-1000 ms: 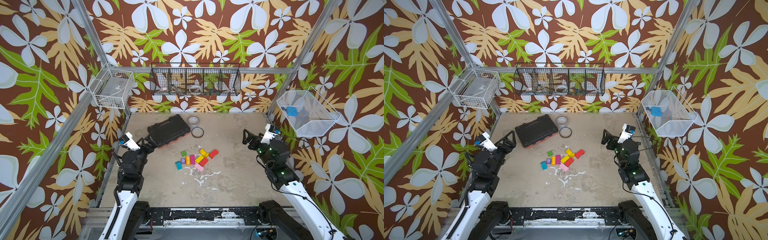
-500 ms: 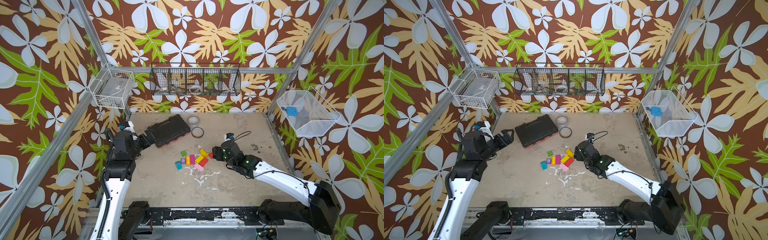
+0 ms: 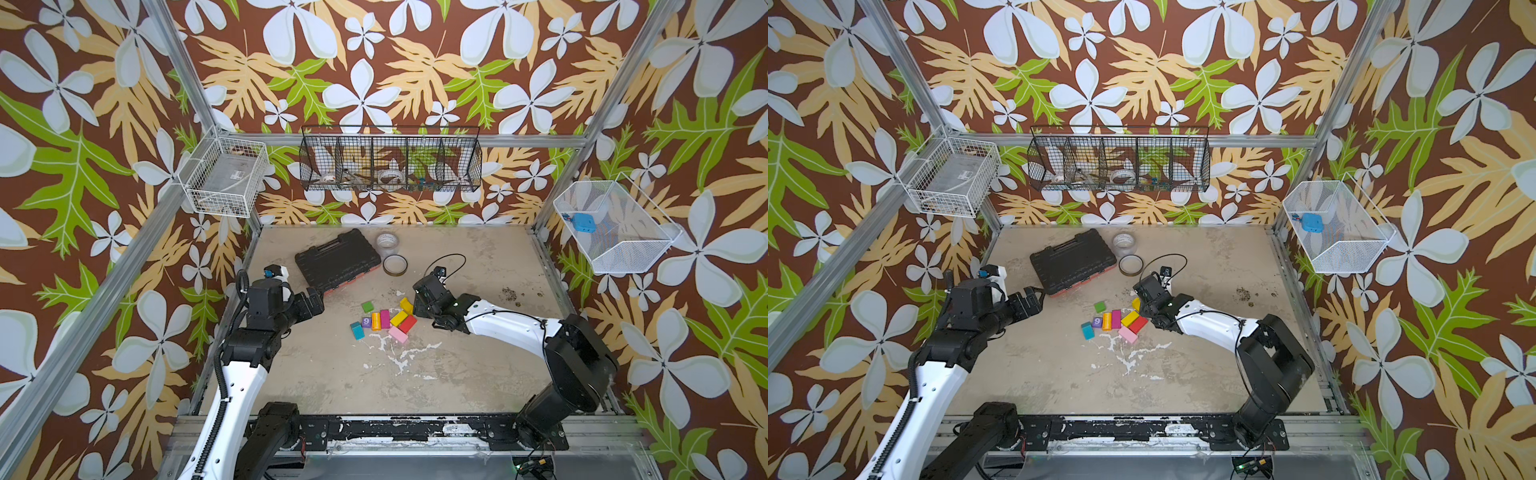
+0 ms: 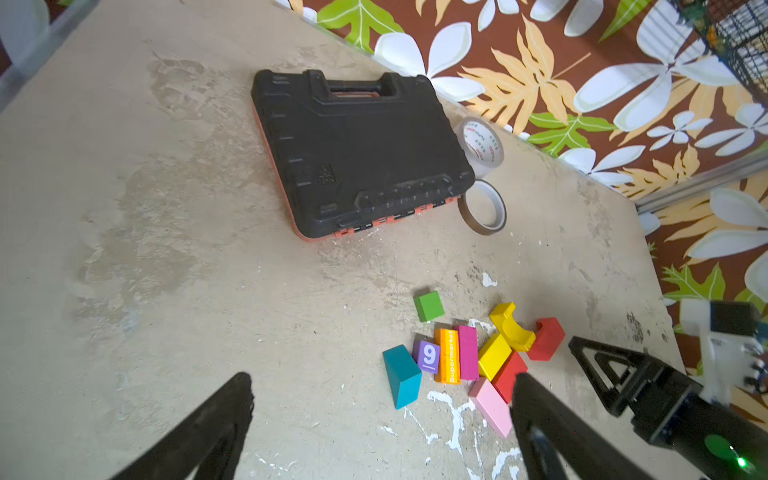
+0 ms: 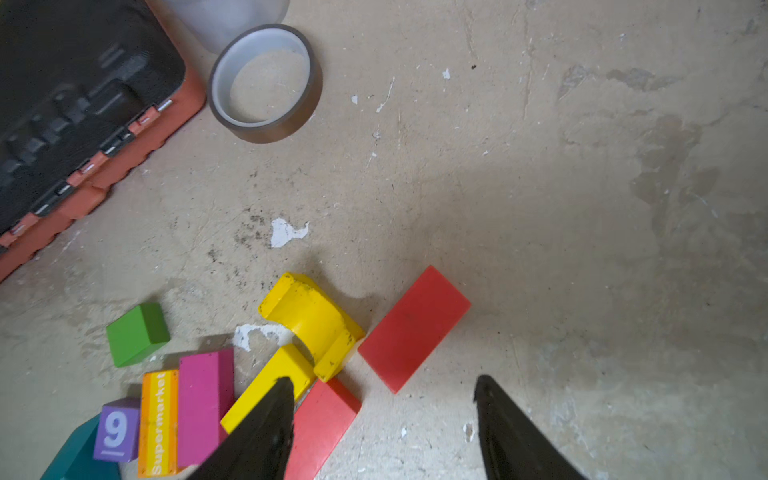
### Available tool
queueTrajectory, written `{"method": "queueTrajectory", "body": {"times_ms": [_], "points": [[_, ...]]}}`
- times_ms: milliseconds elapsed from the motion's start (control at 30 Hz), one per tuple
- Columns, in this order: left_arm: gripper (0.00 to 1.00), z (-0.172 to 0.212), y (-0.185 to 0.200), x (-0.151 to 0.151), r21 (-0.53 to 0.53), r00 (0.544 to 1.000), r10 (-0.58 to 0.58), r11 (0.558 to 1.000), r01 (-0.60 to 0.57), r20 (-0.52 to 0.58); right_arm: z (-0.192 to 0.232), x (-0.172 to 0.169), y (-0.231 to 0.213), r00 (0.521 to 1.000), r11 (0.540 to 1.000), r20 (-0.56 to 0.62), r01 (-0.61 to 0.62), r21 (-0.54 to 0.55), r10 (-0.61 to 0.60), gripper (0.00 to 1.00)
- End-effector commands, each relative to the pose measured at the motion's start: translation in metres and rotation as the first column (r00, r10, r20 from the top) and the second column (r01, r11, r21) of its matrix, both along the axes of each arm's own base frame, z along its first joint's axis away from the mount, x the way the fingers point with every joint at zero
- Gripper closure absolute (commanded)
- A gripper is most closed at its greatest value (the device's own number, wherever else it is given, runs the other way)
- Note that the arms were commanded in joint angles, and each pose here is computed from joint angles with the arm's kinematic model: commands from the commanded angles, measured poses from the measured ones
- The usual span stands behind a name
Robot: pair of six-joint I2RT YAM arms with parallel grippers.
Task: Build the wood block tower
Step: 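Lower the right gripper onto the red rectangular block and close it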
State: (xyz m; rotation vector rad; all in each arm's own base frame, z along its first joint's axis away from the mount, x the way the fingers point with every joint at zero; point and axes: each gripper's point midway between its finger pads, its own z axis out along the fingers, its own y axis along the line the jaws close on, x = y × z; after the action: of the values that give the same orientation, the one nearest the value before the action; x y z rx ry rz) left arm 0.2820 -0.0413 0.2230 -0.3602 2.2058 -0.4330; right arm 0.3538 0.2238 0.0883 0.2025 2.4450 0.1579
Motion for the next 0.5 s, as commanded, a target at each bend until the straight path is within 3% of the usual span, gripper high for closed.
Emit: {"method": "queueTrajectory", "body": {"times_ms": [0, 467], "points": [[0.02, -0.004, -0.002, 0.003, 0.009, 1.0, -0.014, 1.0, 0.015, -0.01, -0.013, 0.006, -0.005, 0.999, 1.0, -0.038, 0.015, -0.011, -0.015, 0.37], [0.03, -0.011, -0.002, 0.006, 0.014, 0.999, -0.009, 1.0, 0.009, -0.043, -0.051, 0.01, -0.014, 0.993, 0.998, -0.115, 0.033, -0.06, -0.039, 0.44]]}}
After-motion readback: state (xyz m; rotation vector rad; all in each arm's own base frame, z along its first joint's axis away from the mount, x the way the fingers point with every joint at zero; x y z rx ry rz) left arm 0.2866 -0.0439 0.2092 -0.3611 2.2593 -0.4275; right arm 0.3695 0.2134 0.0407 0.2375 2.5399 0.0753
